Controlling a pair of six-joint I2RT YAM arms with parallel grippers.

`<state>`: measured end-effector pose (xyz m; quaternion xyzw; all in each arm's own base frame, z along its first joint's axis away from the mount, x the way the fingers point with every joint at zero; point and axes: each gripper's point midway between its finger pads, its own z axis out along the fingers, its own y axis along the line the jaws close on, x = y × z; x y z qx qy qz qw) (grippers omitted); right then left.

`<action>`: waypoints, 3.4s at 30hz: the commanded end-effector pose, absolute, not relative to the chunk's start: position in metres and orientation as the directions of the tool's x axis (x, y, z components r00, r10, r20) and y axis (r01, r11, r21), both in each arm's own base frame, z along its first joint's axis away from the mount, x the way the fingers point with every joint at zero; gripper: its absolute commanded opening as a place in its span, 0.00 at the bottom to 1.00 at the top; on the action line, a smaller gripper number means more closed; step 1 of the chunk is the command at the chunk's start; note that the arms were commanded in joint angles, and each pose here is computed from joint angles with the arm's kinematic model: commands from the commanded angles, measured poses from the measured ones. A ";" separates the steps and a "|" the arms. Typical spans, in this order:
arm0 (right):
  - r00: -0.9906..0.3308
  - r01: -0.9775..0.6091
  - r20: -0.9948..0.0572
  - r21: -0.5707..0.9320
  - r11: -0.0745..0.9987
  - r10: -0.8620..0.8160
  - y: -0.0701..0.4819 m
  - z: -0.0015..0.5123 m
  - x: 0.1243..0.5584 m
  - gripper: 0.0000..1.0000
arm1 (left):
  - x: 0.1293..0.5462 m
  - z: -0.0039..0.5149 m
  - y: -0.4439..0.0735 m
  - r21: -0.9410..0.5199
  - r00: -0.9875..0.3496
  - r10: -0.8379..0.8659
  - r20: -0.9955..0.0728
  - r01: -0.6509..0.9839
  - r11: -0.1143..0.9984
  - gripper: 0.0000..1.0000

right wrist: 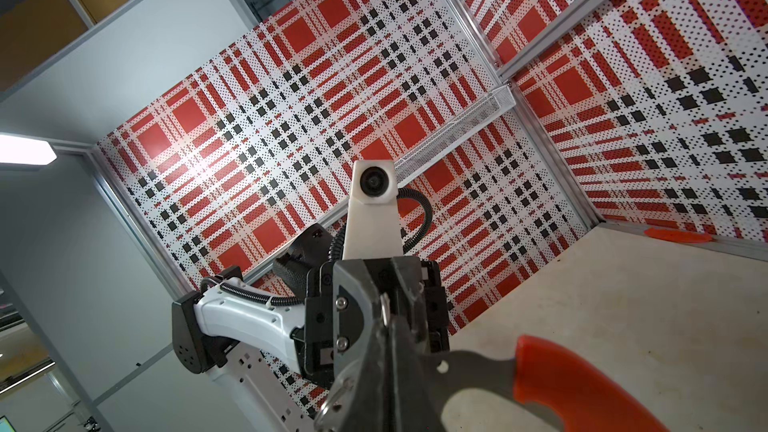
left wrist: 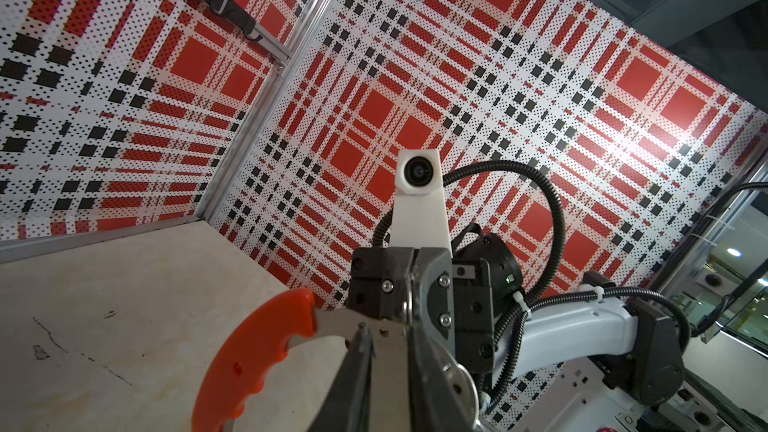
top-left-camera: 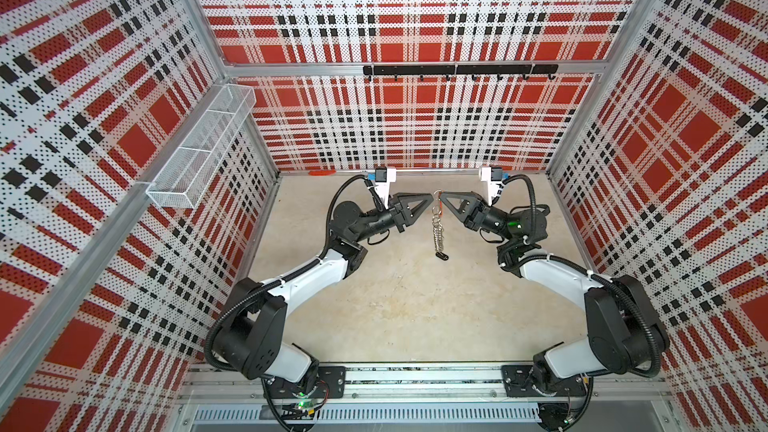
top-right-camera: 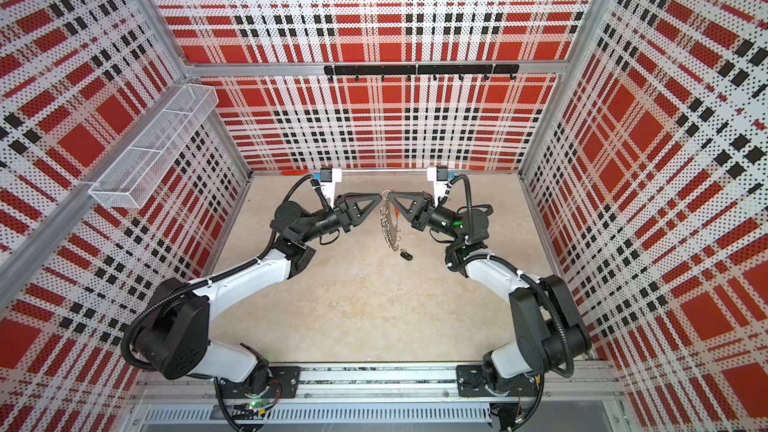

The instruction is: Put the keys on the keyring

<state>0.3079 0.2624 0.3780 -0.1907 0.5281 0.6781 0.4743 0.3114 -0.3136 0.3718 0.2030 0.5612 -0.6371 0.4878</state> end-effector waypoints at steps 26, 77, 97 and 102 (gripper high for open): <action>-0.411 -0.892 -0.772 0.450 -0.041 0.484 0.265 0.415 0.292 0.00 | 0.300 0.388 -0.320 -0.483 -0.435 -0.386 -0.813 0.875 0.032 0.04; -0.822 -0.230 -0.565 0.452 0.862 0.077 0.233 0.058 0.368 0.58 | 0.298 0.207 -0.204 -0.304 -0.155 -0.262 -0.953 0.517 0.800 0.00; -0.813 -0.089 -0.556 0.409 0.908 0.171 0.212 0.077 0.352 0.30 | 0.293 0.212 -0.196 -0.312 -0.127 -0.288 -0.949 0.499 0.808 0.00; -0.819 -0.001 -0.522 0.417 0.909 0.239 0.208 0.064 0.355 0.35 | 0.293 0.209 -0.197 -0.313 -0.136 -0.284 -0.949 0.500 0.807 0.00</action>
